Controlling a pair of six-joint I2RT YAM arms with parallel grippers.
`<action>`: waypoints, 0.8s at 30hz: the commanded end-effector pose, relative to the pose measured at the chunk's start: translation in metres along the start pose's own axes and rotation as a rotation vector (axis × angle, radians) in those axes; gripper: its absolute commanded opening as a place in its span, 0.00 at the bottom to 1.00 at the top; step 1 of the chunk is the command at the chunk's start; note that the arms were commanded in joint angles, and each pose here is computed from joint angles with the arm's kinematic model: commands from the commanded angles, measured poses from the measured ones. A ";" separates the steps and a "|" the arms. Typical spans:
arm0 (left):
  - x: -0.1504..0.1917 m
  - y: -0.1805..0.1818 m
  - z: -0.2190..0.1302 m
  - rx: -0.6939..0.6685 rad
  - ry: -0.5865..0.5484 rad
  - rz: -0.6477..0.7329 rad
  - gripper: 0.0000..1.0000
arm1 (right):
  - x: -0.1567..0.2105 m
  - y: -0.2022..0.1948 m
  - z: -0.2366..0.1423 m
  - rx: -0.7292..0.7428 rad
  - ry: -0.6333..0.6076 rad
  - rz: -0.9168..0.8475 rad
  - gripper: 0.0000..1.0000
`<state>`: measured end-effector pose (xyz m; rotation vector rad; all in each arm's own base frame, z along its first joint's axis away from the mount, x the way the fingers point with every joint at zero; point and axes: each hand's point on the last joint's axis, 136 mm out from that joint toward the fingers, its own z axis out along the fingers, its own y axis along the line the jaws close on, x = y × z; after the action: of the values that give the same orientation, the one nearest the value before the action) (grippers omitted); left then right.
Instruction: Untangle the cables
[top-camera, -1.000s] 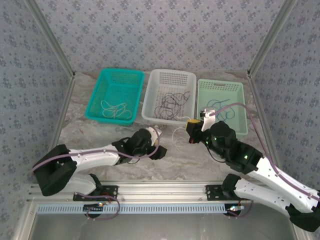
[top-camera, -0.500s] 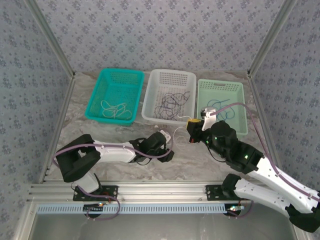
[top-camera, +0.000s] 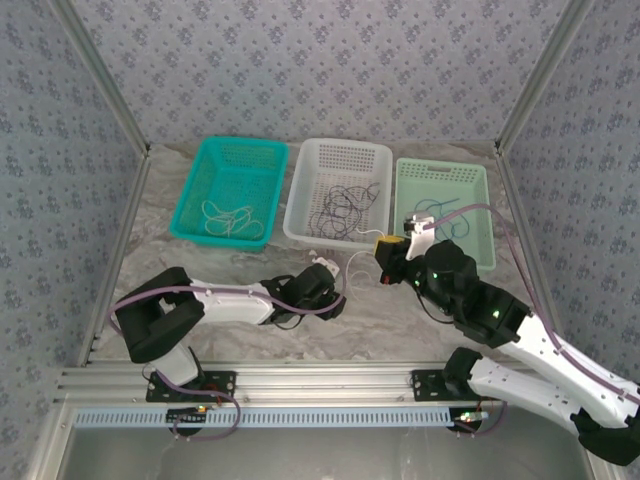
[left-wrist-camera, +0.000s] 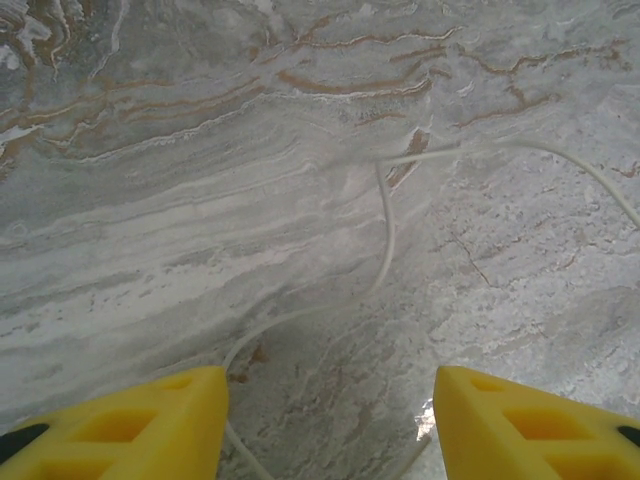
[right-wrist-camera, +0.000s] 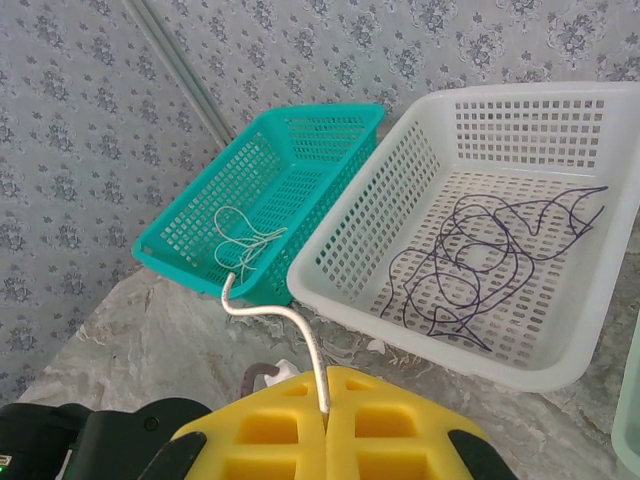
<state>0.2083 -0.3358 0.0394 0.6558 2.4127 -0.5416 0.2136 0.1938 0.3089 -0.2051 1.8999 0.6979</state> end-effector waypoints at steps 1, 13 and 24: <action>-0.001 0.001 -0.002 -0.019 -0.012 -0.006 0.55 | -0.012 0.004 -0.007 -0.016 -0.024 -0.006 0.00; 0.019 0.044 0.000 -0.239 0.038 0.026 0.11 | -0.031 -0.004 -0.028 0.012 -0.061 -0.014 0.00; 0.030 0.060 -0.008 -0.312 0.086 0.097 0.00 | -0.060 -0.014 -0.048 0.065 -0.109 -0.034 0.00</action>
<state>0.2224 -0.3001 0.0218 0.6065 2.4272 -0.2499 0.2108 0.1580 0.3538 -0.1517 1.8345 0.6501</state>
